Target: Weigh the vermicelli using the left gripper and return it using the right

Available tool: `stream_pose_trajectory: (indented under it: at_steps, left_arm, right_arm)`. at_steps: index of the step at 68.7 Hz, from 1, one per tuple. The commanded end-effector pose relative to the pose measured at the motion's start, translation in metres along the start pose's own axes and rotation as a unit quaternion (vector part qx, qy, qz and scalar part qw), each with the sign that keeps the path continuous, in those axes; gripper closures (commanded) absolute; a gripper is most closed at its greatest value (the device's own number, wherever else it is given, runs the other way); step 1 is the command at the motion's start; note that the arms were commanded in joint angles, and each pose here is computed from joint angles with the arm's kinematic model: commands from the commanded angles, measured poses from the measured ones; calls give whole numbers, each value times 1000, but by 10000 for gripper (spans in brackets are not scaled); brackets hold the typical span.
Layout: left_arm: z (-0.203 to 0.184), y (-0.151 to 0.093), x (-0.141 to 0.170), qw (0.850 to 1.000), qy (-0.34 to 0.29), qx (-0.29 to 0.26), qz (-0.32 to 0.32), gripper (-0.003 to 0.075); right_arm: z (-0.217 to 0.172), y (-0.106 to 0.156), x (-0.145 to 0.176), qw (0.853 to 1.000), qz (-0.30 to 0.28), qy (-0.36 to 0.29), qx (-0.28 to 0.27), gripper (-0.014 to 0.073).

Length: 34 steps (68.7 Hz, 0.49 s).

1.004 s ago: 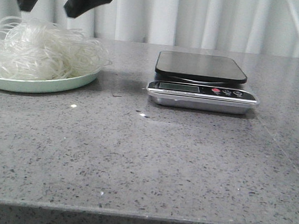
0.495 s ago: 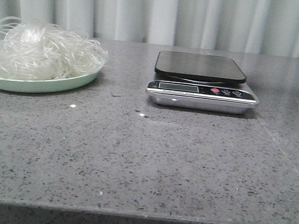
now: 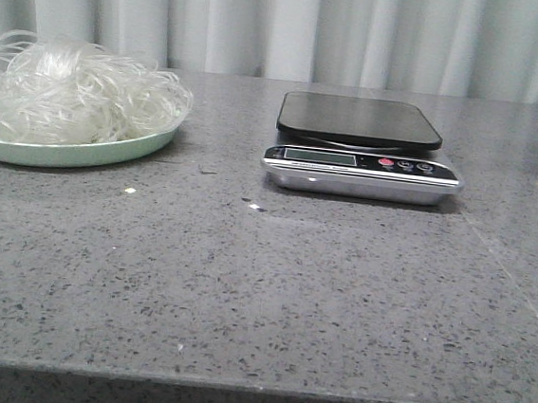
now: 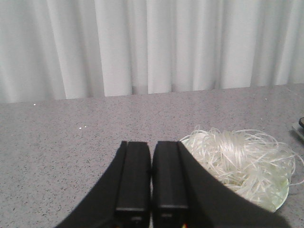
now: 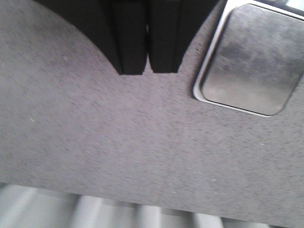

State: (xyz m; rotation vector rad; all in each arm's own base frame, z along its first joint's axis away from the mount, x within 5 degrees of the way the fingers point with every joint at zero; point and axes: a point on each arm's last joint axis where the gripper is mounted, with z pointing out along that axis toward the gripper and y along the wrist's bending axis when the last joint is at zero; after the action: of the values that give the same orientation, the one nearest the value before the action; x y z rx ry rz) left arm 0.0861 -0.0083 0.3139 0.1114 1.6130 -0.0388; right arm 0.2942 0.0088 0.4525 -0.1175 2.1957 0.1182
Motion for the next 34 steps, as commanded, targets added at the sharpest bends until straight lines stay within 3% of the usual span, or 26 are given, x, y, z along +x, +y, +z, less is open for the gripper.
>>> stream_pose_trajectory:
  at_steps: [1,23,34]
  left_arm:
    - [-1,2,-16,999,-52,-8,-11,584]
    - [-1,2,-16,999,-52,-8,-11,584]
    - [-1,2,-16,999,-52,-9,-9,584]
  right_arm:
    - [-30,-9,10,997,6,-77,32,444]
    - [-39,-7,111,992,19,-111,60,444]
    - [-46,-3,163,984,20,-161,74,444]
